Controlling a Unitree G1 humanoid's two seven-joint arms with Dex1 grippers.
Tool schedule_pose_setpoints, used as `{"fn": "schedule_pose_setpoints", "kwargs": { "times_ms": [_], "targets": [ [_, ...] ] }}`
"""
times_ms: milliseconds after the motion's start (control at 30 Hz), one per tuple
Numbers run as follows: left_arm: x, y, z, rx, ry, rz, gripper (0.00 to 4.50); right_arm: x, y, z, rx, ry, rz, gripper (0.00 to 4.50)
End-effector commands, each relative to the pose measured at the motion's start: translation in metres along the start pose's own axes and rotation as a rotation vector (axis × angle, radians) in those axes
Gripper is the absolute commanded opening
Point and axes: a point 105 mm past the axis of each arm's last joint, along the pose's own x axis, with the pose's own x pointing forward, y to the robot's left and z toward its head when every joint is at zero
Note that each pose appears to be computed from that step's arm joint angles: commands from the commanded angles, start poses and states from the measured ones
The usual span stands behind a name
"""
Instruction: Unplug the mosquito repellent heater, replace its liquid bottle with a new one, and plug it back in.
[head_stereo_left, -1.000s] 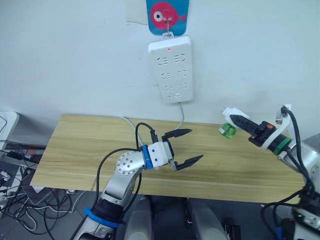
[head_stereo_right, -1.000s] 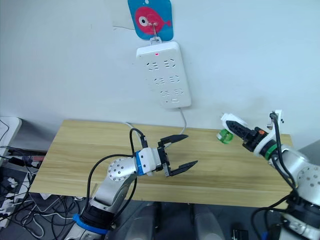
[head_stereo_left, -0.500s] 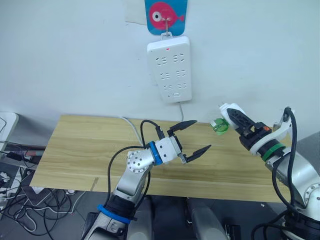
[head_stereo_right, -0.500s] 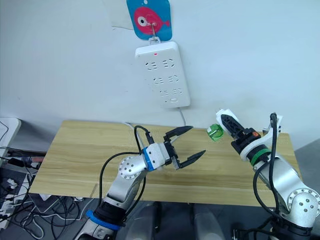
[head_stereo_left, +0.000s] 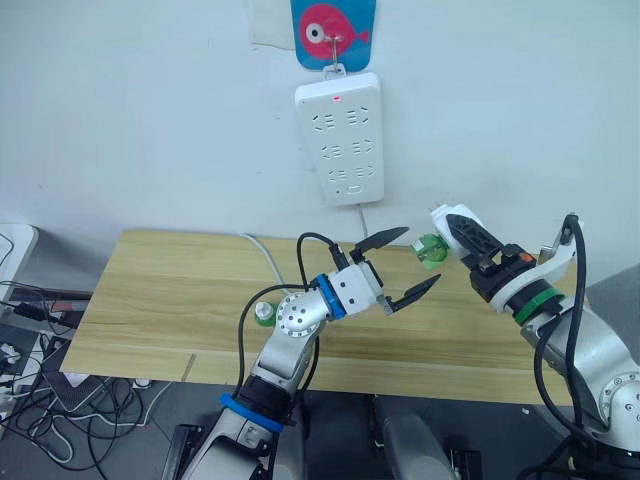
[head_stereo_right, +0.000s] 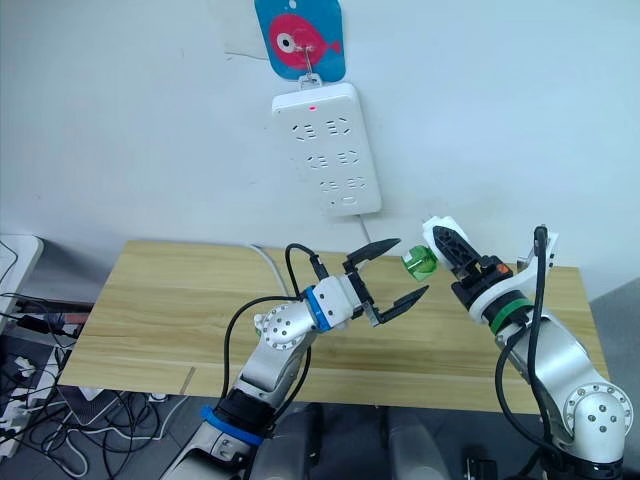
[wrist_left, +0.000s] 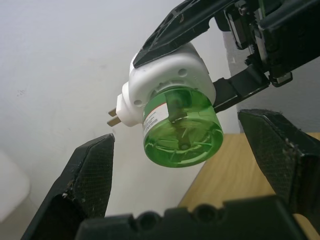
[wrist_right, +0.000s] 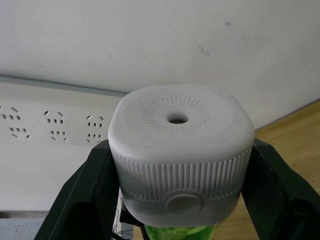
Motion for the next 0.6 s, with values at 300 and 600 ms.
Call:
{"fn": "schedule_pose_setpoints", "kwargs": {
  "times_ms": [300,600],
  "targets": [
    [0.0064,-0.0047,0.0102,0.024,-0.055,0.002,4.48,-0.0070,0.0170,-0.0020,-0.022,-0.008,0.060,2.92],
    [0.0090,-0.0046,0.0086,0.017,-0.052,0.008,4.48,-0.0067,0.0191,-0.0056,-0.017,-0.003,0.068,2.92]
  ]
}}
